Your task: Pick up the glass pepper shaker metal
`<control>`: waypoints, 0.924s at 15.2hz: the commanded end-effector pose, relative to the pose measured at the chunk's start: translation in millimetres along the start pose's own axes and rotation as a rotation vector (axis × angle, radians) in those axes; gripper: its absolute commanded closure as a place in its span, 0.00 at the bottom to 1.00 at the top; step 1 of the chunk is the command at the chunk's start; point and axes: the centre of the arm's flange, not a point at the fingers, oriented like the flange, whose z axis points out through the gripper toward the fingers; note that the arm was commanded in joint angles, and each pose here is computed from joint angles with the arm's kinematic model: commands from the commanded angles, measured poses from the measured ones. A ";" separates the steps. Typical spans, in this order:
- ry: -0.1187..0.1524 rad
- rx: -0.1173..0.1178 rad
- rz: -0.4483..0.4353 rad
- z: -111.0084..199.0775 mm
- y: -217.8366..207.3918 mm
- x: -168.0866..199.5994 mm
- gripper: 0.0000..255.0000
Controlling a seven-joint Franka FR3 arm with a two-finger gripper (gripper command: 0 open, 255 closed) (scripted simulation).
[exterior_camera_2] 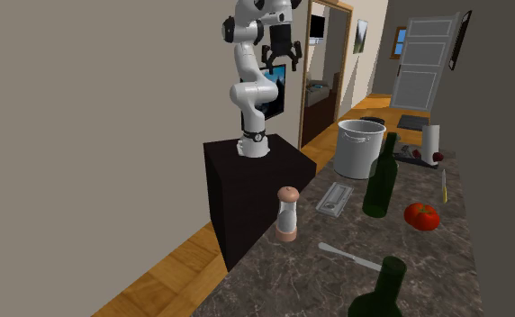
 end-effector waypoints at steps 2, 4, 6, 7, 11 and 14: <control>-0.001 0.000 0.005 8.9 3.3 9.3 0.00; -0.003 0.001 0.014 26.9 10.0 27.9 0.00; -0.005 0.002 0.023 44.8 16.8 46.4 0.00; -0.006 0.002 0.028 53.8 20.3 55.6 0.00; -0.010 0.004 0.047 89.9 34.6 92.1 0.00; -0.013 0.005 0.061 117.1 45.7 119.2 0.00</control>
